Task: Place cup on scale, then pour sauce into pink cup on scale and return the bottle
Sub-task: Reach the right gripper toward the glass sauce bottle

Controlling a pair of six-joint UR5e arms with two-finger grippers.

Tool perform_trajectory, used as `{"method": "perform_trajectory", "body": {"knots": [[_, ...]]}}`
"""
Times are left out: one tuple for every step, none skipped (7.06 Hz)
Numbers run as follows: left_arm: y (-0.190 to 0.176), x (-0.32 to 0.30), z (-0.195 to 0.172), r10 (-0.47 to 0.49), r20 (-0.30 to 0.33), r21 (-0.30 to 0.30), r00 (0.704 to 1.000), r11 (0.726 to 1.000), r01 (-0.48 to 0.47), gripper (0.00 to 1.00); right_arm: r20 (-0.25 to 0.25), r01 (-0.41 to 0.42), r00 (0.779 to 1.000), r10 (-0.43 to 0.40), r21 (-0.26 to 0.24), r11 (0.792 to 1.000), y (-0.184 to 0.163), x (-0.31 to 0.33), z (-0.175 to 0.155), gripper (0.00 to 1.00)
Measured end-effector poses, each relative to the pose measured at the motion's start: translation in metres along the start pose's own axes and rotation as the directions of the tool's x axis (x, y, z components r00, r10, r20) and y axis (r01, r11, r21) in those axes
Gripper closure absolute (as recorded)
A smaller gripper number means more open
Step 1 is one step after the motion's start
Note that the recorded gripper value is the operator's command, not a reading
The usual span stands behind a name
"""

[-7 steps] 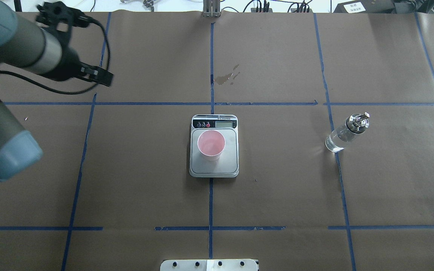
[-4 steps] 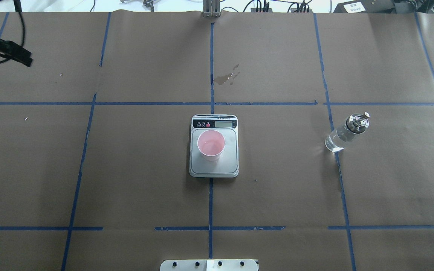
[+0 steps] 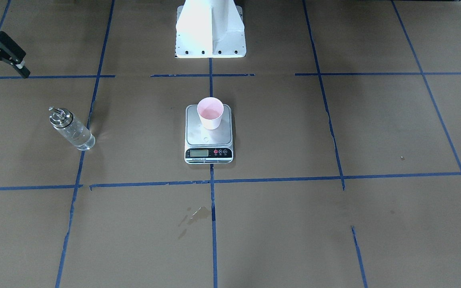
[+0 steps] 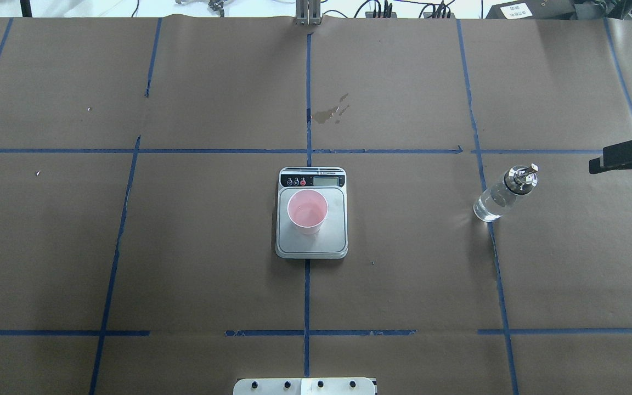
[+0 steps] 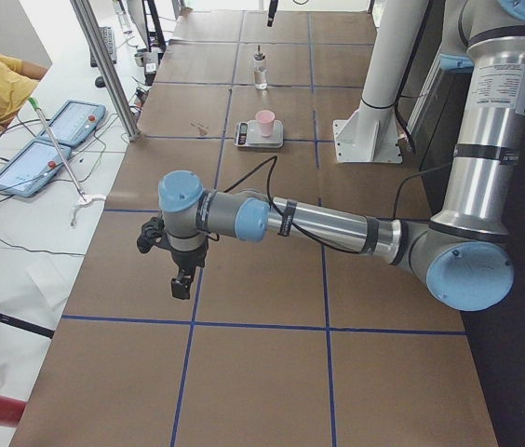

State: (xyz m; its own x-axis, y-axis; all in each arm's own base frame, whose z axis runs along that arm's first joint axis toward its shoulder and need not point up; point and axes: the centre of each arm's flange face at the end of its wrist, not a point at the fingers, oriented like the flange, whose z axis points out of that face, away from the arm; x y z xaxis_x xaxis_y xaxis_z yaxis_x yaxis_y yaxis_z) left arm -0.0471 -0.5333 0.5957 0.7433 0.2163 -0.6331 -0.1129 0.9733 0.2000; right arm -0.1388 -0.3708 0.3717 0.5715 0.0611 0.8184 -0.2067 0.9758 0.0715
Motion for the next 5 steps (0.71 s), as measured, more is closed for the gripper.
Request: {"method": "perform_trajectory", "body": {"knots": [[0.032,-0.018,0.017,-0.004,-0.039,-0.007,0.999,1.0,0.003,0.0,-0.013,-0.001,1.0,0.001,0.007,1.0,0.018,-0.011,0.004,0.0],[0.06,-0.028,0.03,-0.006,-0.075,-0.007,0.997,1.0,0.006,0.0,-0.02,0.004,1.0,-0.003,0.03,1.0,0.036,-0.019,0.012,0.0],[0.079,-0.033,0.038,-0.01,-0.09,-0.007,0.996,1.0,0.009,0.0,-0.031,0.022,0.999,-0.02,0.069,0.997,0.056,-0.024,0.027,0.0],[0.088,-0.035,0.043,-0.015,-0.096,-0.009,0.995,1.0,0.014,0.0,-0.059,0.041,0.998,-0.034,0.119,0.992,0.074,-0.029,0.045,0.0],[0.093,-0.037,0.045,-0.019,-0.098,-0.012,0.995,1.0,0.017,0.0,-0.09,0.048,0.995,-0.033,0.175,0.983,0.089,-0.036,0.065,0.0]]}}
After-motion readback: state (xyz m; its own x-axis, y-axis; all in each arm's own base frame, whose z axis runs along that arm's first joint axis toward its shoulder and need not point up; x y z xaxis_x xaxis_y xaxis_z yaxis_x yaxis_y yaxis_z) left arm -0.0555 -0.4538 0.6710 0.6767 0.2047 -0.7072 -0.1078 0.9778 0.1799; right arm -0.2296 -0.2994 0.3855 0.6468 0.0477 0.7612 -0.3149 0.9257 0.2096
